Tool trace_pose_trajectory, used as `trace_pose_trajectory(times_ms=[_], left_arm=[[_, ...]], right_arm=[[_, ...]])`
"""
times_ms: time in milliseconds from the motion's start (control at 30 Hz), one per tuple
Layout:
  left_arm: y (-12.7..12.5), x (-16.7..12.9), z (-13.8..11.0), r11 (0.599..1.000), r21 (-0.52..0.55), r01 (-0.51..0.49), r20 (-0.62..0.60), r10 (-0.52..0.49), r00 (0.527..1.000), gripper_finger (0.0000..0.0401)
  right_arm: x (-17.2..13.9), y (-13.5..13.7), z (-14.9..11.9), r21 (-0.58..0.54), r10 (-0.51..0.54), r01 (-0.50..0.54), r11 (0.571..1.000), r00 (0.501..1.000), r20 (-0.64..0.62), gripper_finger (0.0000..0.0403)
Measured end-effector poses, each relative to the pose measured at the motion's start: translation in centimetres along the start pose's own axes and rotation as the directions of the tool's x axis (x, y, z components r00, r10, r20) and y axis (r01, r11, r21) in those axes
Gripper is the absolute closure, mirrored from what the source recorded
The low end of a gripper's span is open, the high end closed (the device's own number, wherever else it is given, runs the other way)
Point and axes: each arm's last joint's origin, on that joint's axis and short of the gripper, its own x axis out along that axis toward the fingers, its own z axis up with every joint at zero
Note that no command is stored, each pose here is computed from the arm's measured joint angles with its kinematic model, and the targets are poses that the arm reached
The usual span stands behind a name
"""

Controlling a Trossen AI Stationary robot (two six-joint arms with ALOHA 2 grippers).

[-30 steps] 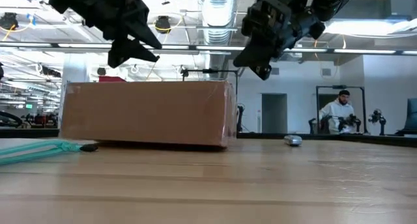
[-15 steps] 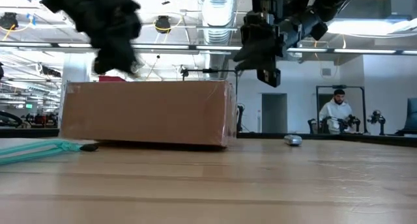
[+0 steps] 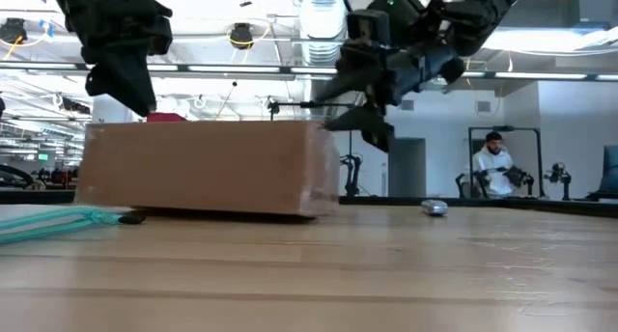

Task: Unpack boxes
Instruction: Open the cardboard box using the gray cutter

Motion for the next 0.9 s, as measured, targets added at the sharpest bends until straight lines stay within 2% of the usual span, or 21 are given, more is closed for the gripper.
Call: trace_pose_trajectory(times_ms=[100, 267, 433, 567, 667, 800, 900], left_arm=[[0.2, 0.6, -0.5, 1.000, 0.006, 0.001, -0.033, 0.000, 0.999, 0.0264], [0.7, 0.0, -1.1, 0.999, 0.003, -0.038, -0.104, 0.038, 0.994, 0.0264], [1.0, -2.0, -1.0, 0.999, 0.022, -0.049, -0.031, 0.050, 0.998, 0.0264], [1.6, -3.0, -1.6, 0.998, -0.014, -0.067, -0.028, 0.067, 0.997, 0.0265], [2.4, -3.6, -2.4, 0.991, -0.050, -0.127, -0.062, 0.124, 0.990, 0.0264], [3.2, -3.3, -3.3, 0.968, -0.076, -0.237, -0.086, 0.231, 0.969, 0.0265], [3.2, -2.0, -3.6, 0.974, -0.073, -0.216, -0.062, 0.211, 0.975, 0.0265]], right_arm=[[0.3, -0.1, 0.1, 0.014, 0.012, -0.012, 1.000, 1.000, 0.015, 0.0225], [-0.4, -0.4, -0.4, 0.062, -0.040, 0.044, 0.997, 0.997, -0.061, 0.0227], [-1.1, -0.2, 0.5, 0.058, -0.025, 0.025, 0.998, 1.000, 0.004, 0.0227], [-1.0, -0.3, 0.7, 0.088, -0.065, 0.061, 0.994, 0.997, 0.051, 0.0227], [-0.6, -0.2, 0.6, 0.110, -0.058, 0.050, 0.993, 0.996, 0.067, 0.0227], [-0.5, 0.1, 0.6, 0.100, -0.052, 0.044, 0.994, 0.995, 0.080, 0.0227], [-0.5, 0.1, 0.7, 0.099, -0.054, 0.045, 0.994, 0.995, 0.084, 0.0227]])
